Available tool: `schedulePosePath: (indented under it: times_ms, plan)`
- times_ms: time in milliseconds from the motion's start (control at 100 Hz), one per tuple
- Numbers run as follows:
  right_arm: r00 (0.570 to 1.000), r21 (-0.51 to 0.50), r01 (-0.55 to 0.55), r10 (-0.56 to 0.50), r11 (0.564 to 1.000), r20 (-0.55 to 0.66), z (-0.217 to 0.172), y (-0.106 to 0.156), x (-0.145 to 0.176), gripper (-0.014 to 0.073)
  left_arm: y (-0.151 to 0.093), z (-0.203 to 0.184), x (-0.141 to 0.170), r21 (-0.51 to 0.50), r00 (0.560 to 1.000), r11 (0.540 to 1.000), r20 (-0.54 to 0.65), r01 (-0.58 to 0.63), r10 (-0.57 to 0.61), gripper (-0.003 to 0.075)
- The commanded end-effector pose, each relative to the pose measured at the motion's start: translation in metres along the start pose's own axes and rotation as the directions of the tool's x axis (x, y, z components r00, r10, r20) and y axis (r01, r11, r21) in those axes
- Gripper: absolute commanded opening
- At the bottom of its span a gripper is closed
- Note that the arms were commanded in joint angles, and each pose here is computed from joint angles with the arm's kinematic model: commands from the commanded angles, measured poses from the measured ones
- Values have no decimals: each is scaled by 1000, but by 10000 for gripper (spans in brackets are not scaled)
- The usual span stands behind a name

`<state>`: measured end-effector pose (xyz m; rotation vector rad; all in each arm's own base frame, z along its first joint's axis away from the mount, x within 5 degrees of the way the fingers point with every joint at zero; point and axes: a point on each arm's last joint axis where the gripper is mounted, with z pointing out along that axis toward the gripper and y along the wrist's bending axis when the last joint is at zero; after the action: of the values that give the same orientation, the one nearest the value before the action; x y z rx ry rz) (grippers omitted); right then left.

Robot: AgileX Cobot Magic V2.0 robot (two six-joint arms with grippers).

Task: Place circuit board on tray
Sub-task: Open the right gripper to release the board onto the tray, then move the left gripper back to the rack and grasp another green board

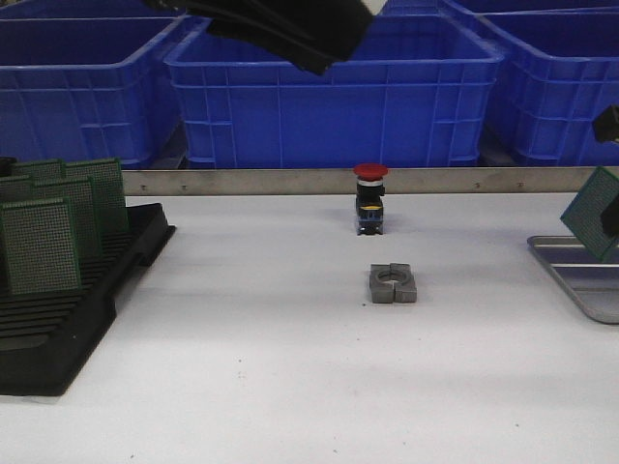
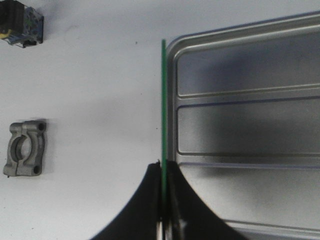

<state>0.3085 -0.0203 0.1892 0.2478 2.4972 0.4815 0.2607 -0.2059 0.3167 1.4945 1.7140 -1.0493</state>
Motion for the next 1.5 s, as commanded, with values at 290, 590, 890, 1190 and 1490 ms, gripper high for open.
schedulePosePath:
  times_ms: [290,590,890,1190,1490]
  plan:
    - [997,28,6,-8,1000,73,1,-5,-21,489,-10,-11,-20,-7,997,1000,75,-28,28,619]
    - [995,69,10,-17,998,97,-5,-16,-24,633,22,-46,6,-167,1000,986,-28,-16,11,619]
    - [994,85,3,-12,996,105,-7,-22,-25,633,48,-92,54,-310,922,940,-387,-140,10,619]
    - [994,88,2,-12,996,107,-7,-22,-25,633,57,-109,74,-311,791,910,-612,-273,28,619]
    - [995,77,4,-11,997,97,-7,-21,-24,633,80,-94,96,-308,779,924,-626,-225,-19,619]
